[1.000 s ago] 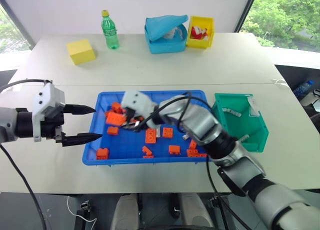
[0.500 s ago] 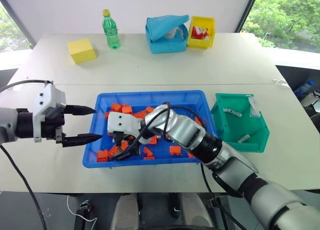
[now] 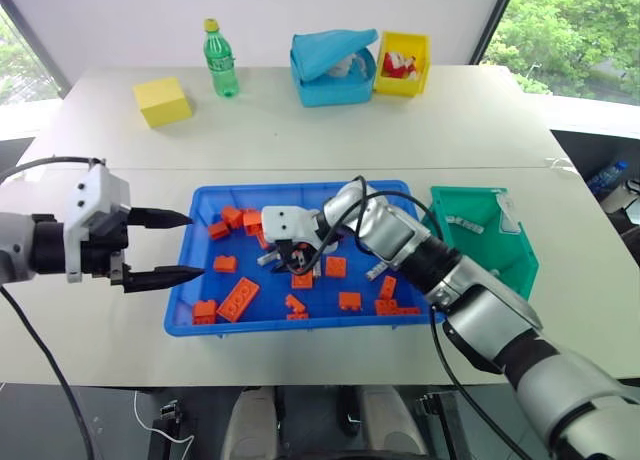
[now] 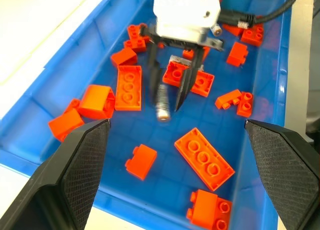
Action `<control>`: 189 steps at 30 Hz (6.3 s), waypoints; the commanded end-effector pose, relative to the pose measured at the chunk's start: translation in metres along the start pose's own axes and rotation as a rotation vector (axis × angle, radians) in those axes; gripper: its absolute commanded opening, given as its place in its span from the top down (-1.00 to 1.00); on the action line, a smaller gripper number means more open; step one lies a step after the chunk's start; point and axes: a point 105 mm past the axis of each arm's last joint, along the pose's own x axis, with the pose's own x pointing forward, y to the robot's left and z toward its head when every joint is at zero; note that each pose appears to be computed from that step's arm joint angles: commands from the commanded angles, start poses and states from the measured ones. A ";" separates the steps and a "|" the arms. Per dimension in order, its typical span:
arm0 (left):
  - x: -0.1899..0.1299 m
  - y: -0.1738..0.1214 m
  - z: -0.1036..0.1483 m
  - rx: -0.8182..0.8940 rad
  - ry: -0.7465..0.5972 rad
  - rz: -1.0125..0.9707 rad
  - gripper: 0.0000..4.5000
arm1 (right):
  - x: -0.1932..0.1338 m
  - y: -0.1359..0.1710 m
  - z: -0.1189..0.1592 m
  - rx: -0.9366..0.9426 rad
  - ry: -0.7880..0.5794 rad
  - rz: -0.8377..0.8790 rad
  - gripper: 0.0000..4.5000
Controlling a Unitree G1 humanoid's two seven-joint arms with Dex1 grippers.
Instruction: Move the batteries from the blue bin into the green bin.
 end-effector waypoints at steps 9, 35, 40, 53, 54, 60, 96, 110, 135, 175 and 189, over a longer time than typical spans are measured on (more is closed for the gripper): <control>-0.004 0.002 0.006 0.037 0.007 0.018 -1.00 | 0.000 -0.006 -0.001 -0.032 -0.003 -0.020 0.51; 0.064 0.005 0.011 0.042 -0.161 -0.139 -1.00 | -0.284 0.046 -0.096 0.674 0.059 -0.833 0.97; 0.071 0.001 0.016 0.054 -0.175 -0.169 -1.00 | -0.277 0.060 -0.114 0.686 0.135 -0.848 0.15; 0.068 -0.007 0.020 0.074 -0.161 -0.200 -1.00 | -0.179 0.013 -0.028 0.370 -0.098 -0.441 -0.99; 0.068 -0.008 0.021 0.073 -0.161 -0.199 -1.00 | -0.164 0.015 -0.025 0.343 -0.096 -0.389 -0.99; 0.064 -0.015 0.018 0.064 -0.144 -0.200 -1.00 | -0.106 0.027 -0.030 0.191 -0.032 -0.196 -0.99; 0.088 -0.020 0.022 0.074 -0.226 -0.264 -1.00 | -0.266 0.011 -0.042 0.469 -0.058 -0.697 -0.01; 0.102 -0.007 0.032 0.095 -0.251 -0.297 -1.00 | -0.265 0.057 -0.106 0.573 0.140 -0.780 -0.96; 0.083 -0.014 0.030 0.063 -0.257 -0.130 -1.00 | -0.136 0.024 -0.074 -0.055 0.256 0.018 -0.96; 0.079 0.011 0.020 0.047 -0.233 -0.132 -1.00 | -0.289 0.037 -0.084 0.602 -0.004 -0.698 0.99; 0.038 0.038 0.001 0.014 -0.174 0.031 -1.00 | -0.309 0.089 -0.122 0.583 -0.006 -0.765 -0.77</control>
